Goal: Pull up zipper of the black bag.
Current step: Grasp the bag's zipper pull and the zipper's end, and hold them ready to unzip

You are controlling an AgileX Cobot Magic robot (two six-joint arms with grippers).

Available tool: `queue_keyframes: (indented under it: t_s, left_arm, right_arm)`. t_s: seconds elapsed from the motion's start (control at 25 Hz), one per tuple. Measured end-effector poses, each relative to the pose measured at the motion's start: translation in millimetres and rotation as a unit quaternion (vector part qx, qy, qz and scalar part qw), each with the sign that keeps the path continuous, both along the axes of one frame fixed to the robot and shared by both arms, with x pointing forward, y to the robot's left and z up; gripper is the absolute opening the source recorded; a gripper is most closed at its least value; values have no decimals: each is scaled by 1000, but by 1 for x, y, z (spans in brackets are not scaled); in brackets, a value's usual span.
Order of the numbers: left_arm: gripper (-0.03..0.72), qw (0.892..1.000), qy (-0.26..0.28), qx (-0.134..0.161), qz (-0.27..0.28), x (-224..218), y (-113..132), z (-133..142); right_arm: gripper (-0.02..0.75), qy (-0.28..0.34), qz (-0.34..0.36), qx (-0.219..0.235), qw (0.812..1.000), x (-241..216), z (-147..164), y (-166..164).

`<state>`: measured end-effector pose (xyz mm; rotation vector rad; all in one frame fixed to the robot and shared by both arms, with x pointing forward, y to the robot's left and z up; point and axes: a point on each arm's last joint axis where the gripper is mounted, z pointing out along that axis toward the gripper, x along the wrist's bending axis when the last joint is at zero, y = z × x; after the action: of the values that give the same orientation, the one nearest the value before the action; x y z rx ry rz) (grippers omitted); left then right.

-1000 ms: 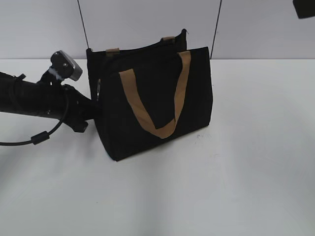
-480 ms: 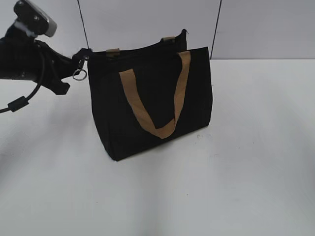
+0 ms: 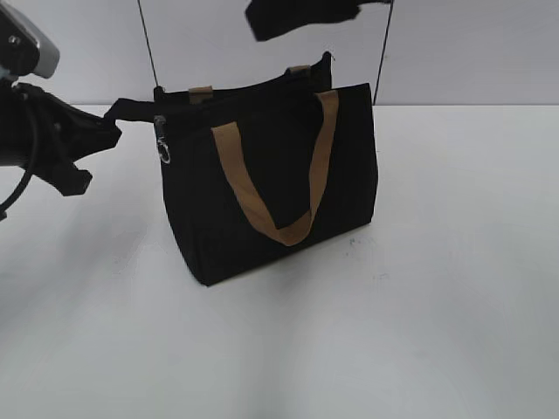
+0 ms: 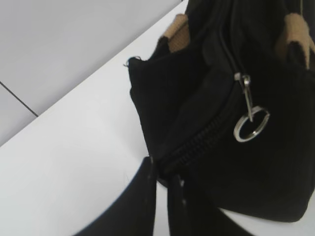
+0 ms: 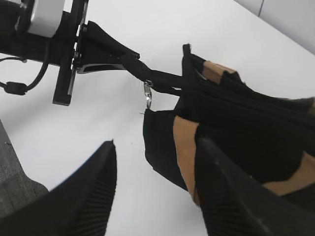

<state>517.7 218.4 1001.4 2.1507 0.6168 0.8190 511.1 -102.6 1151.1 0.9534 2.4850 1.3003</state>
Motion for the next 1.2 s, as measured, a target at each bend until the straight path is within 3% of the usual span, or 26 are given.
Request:
queue_keyframes:
  t_s: [0.24, 0.4, 0.6, 0.8, 1.2]
  left_arm:
    - [27, 1000, -7, -3, 1, -11, 2, 5]
    - [27, 999, 12, -37, 25, -12, 2, 7]
    - [27, 997, 58, -47, 7, -19, -1, 3]
    - [27, 992, 102, -73, -12, -27, -6, 3]
    - [27, 992, 67, -107, -6, -25, -7, 39]
  right_arm:
    - [400, 14, 25, -13, 1000, 9, -36, 42]
    - [400, 2, 37, -19, 999, 12, -50, 58]
    - [400, -4, 37, -20, 999, 14, -52, 59]
    - [400, -13, 33, -19, 999, 15, -51, 59]
    - [400, -52, 24, -23, 998, 20, -48, 58]
